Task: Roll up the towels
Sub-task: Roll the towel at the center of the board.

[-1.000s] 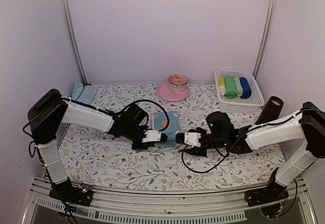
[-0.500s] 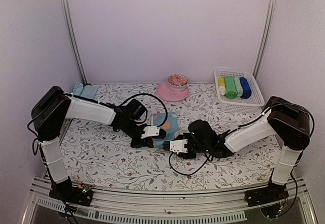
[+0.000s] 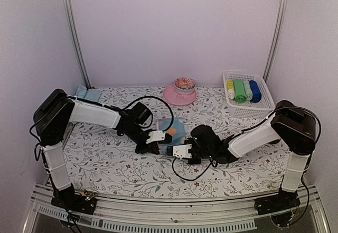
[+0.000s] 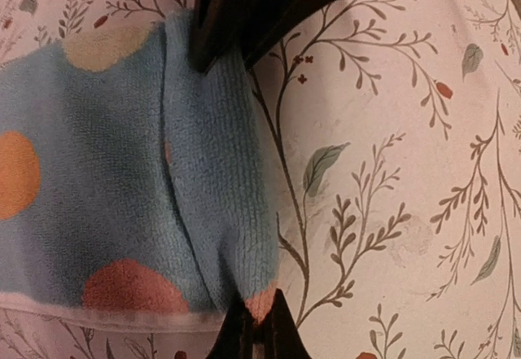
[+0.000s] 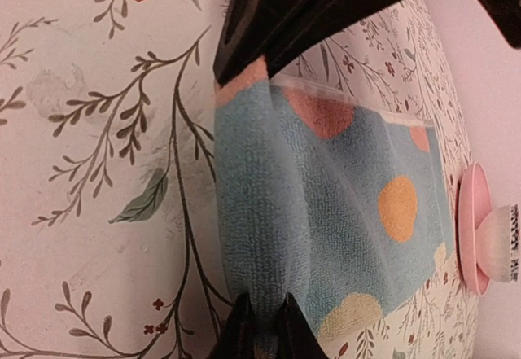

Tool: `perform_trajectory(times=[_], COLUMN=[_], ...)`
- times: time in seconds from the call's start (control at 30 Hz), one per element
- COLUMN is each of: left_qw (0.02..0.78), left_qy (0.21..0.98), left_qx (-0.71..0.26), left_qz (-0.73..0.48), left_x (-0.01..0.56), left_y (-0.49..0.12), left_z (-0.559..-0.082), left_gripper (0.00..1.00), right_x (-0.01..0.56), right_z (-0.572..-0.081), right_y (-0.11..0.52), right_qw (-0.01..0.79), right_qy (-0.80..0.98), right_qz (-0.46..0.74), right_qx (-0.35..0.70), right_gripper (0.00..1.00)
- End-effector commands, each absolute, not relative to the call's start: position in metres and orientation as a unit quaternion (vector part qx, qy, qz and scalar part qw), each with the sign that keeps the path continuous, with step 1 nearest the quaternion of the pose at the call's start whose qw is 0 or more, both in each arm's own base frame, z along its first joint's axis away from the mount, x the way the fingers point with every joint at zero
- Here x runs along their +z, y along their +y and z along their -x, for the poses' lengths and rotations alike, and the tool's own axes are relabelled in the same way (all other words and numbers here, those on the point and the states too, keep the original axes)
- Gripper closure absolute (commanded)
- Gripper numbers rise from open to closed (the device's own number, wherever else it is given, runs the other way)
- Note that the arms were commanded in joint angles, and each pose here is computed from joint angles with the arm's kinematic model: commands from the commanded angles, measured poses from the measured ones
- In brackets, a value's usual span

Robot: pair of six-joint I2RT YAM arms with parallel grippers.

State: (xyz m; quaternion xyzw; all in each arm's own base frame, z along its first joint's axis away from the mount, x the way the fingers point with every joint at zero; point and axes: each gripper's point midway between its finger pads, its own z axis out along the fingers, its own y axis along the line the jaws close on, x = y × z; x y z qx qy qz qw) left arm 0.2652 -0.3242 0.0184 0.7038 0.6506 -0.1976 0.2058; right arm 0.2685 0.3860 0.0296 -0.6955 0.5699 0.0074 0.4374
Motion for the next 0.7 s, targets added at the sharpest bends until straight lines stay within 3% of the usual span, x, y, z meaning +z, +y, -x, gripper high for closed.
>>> perform_trajectory(times=[0.0, 0.17, 0.43, 0.67], left_qw=[0.162, 0.188, 0.276, 0.358], left_qy=[0.665, 0.663, 0.664, 0.640], left_qx=[-0.206, -0.200, -0.172, -0.141], left_qz=[-0.699, -0.696, -0.673, -0.665], left_x=[0.004, 0.019, 0.049, 0.071], left_y=[-0.308, -0.303, -0.294, -0.286], left_z=[-0.252, -0.255, -0.269, -0.273], left_gripper=[1.00, 0.97, 0.58, 0.49], right_x=[0.024, 0.033, 0.042, 0.042], right_z=[-0.267, -0.255, -0.244, -0.249], right_y=[0.392, 0.395, 0.396, 0.395], right_qw=[0.411, 0.386, 0.330, 0.268], right_qy=[0.593, 0.611, 0.642, 0.680], right_qz=[0.692, 0.686, 0.671, 0.636], right_qx=[0.021, 0.078, 0.172, 0.248], right_gripper=[0.95, 0.97, 0.97, 0.98])
